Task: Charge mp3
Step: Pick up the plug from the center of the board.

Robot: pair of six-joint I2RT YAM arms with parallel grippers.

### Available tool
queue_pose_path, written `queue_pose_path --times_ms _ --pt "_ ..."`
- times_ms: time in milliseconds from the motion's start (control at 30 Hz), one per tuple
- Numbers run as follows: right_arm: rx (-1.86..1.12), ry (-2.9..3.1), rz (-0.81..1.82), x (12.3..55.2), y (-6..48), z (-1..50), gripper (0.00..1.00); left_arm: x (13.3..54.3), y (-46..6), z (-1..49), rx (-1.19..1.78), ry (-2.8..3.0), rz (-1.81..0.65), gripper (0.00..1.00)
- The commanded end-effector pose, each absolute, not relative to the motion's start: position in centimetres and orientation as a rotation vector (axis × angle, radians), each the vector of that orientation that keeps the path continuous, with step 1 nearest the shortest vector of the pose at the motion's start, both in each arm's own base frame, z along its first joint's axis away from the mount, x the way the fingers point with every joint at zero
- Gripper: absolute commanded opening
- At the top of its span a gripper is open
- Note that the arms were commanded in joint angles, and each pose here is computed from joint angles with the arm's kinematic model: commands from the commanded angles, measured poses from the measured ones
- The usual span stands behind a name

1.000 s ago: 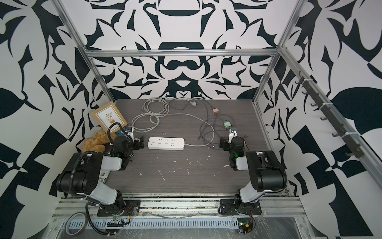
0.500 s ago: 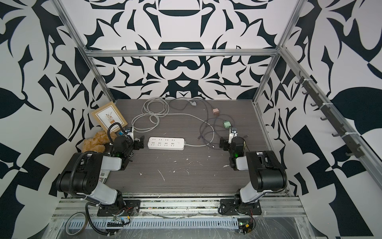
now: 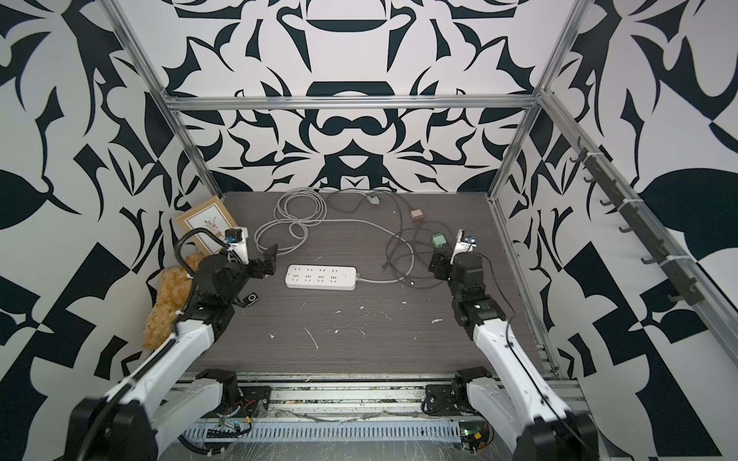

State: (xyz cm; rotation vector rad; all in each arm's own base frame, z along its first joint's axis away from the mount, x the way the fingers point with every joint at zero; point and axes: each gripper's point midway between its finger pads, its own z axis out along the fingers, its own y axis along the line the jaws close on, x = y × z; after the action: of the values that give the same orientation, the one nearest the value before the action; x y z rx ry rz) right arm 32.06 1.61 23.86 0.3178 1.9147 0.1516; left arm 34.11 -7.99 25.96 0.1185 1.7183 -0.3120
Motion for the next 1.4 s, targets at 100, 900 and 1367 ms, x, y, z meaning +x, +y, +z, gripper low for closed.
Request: queue_pose_path --times_ms 100,900,1367 --pt "0.74 2.423 0.233 20.0 1.4 18.4 0.91 27.4 -13.8 25.8 -0.104 2.111 -0.739 0.99" --pt "0.322 3.083 -0.068 35.9 -6.8 9.5 0.59 21.8 -25.5 21.6 0.405 2.426 -0.793 0.99" --pt "0.306 3.178 -0.051 36.6 -7.1 5.3 0.47 21.4 -24.3 20.6 0.386 2.446 -0.74 0.99"
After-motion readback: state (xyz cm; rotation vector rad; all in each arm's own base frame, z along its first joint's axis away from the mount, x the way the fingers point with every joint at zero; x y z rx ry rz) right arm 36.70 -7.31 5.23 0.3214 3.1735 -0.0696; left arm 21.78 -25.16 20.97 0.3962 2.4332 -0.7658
